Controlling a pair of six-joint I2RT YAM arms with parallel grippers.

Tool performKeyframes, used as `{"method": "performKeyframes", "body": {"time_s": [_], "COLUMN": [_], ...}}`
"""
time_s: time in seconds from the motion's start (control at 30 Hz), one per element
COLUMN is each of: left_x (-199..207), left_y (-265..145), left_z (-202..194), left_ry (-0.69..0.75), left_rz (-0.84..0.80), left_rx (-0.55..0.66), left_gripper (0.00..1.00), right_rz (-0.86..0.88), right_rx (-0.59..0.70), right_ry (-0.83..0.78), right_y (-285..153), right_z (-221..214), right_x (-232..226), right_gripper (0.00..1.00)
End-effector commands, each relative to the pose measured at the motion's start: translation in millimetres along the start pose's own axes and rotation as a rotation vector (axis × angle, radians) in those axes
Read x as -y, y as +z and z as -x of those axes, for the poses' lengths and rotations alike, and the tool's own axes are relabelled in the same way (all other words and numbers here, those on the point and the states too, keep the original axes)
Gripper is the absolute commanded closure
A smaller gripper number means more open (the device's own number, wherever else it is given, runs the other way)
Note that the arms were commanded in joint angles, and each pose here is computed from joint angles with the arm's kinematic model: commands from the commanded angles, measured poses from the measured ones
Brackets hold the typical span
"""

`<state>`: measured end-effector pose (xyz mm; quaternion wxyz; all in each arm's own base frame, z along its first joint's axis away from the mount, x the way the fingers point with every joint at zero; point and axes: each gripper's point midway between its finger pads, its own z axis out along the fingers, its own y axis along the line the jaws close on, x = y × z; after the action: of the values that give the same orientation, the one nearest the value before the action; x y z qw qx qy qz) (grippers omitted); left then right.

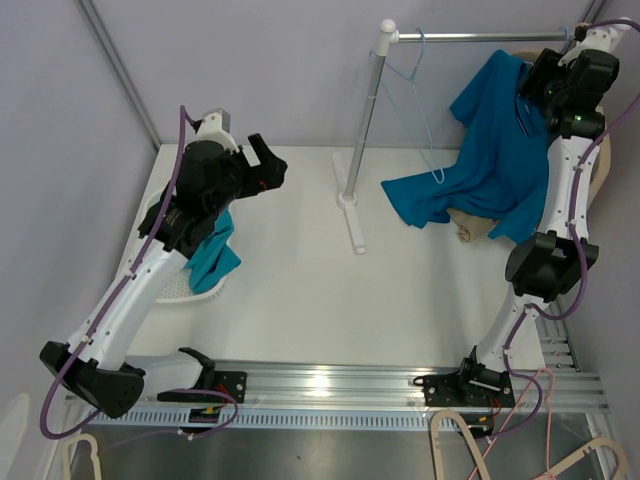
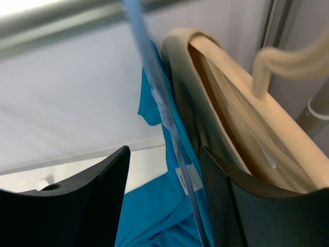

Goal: Remove the t-shirt from the hanger

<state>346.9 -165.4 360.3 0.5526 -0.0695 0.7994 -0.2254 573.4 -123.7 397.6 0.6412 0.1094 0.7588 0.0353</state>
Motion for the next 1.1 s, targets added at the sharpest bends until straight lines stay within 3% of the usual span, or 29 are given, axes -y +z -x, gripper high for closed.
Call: {"method": "performKeyframes", "body": {"time_s": [0.0,0.2,0.33,0.4,0.43,0.73,0.87,1.07], "left_x": [9.3,11.8,15.0,16.2,15.3,25.0,26.5,31.4], "left_y": [-7.1,-0.7,4.9,6.7,8.4,15.6,10.7,-2.8], "left_z": [11.9,5.5,3.3,2.0,0.7,-5.0,-4.7,-2.4], "left_ry": [0.026,0.042,0.047,0.048,0.049,0.040,0.056,0.080], "left_rz": [-0.035,-0.044,-0.056,-0.061,-0.059,-0.102,-0.091,-0.089], "left_rx": [0.050,0.032,0.020,0.012,0.010,-0.012,-0.001,0.021], "left_gripper": [0.01,0.00,0.00,0.01,0.00,0.01,0.00,0.01], "right_rz": [-0.009,-0.032,-0.050,-0.059,-0.069,-0.068,-0.002,0.046], "right_rx": [0.137,0.196,0.200,0.192,0.195,0.215,0.285,0.327], "right_ry": [-0.063,-0.117,-0.109,-0.117,-0.119,-0.015,-0.020,-0.092], "right_y": [3.4,22.4,25.0,27.4,28.0,14.3,-27.6,-69.1], "right_z": [31.8,31.5,36.2,32.6,32.7,46.2,86.9,106.2], "right_x": [-7.7,-16.1,-14.3,-11.6,-9.0,-18.7,-56.7,-91.2], "right_gripper": [0.41,0.47,0.92,0.92,0.99,1.00,1.00,1.00]}}
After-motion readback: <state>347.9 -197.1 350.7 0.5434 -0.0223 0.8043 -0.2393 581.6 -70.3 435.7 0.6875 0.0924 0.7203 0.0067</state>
